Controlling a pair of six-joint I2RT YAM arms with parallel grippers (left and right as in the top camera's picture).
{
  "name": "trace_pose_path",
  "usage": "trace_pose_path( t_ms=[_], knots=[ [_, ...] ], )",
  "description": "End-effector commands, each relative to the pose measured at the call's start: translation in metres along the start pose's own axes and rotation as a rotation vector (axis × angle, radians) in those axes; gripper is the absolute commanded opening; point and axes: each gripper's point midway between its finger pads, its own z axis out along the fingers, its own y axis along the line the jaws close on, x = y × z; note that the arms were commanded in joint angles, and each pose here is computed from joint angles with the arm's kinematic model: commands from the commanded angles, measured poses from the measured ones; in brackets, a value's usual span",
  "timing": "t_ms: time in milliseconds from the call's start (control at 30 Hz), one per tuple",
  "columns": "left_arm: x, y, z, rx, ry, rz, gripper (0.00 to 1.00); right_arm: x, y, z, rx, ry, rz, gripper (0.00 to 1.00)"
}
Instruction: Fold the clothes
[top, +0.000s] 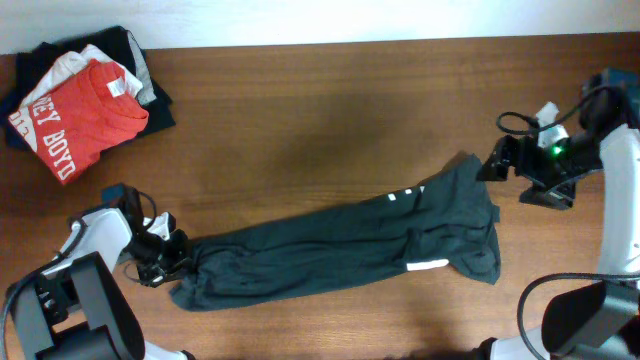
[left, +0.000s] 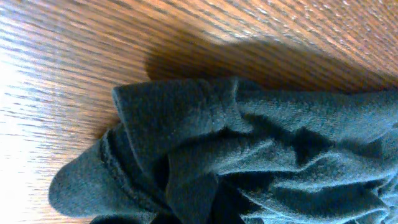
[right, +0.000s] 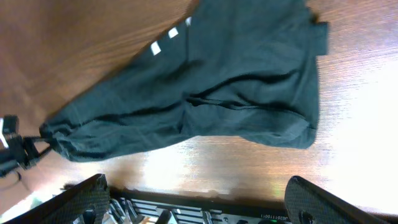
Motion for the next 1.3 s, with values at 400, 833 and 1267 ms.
trace_pose_path(
  t_ms=[400,833,1267],
  knots=[
    [0.023,-0.070,-0.151,-0.101,-0.257,0.114,0.00,0.012,0.030,0.012,0.087,0.035,-0.173,0.94],
    [0.048,-0.218,-0.024,-0.077,-0.080,0.418,0.00,0.012,0.031,0.012,0.085,0.035,-0.174,0.94],
    [0.061,-0.266,-0.040,-0.028,-0.065,0.496,0.00,0.008,0.028,0.012,0.103,0.022,-0.179,0.94]
  ],
)
